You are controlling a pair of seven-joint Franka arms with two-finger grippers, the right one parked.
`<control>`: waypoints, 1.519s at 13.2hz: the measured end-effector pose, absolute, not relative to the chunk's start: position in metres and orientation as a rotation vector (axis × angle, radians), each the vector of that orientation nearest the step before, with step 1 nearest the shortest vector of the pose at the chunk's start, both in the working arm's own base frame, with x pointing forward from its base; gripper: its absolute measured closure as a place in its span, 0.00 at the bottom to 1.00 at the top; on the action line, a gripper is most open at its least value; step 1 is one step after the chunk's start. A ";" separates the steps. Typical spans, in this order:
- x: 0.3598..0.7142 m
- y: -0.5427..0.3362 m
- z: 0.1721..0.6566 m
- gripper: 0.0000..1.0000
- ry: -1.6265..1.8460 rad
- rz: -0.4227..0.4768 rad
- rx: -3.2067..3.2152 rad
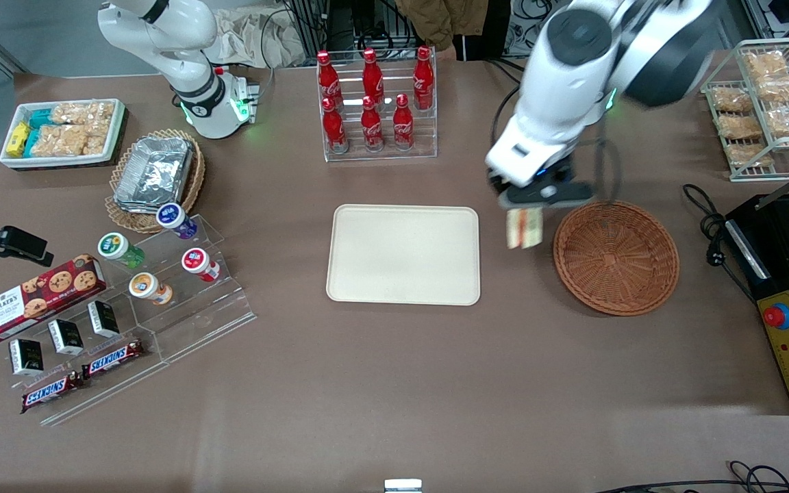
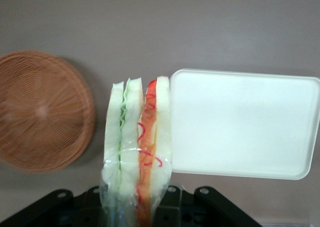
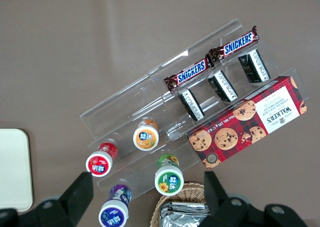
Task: Place sandwich from basket to tray
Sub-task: 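Carry the sandwich with the left gripper over to the cream tray, then lower the sandwich onto the tray and open the left gripper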
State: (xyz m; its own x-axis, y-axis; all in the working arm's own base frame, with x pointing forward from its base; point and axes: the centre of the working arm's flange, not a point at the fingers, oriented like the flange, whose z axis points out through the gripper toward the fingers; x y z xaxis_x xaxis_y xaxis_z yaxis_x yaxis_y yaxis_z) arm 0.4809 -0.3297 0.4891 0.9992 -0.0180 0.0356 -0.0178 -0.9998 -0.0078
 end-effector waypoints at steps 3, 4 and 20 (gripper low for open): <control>0.461 -0.355 0.388 0.75 0.133 -0.100 -3.199; 0.454 -0.360 0.363 0.75 0.171 -0.096 -3.204; 0.443 -0.400 0.219 0.18 0.345 -0.176 -3.120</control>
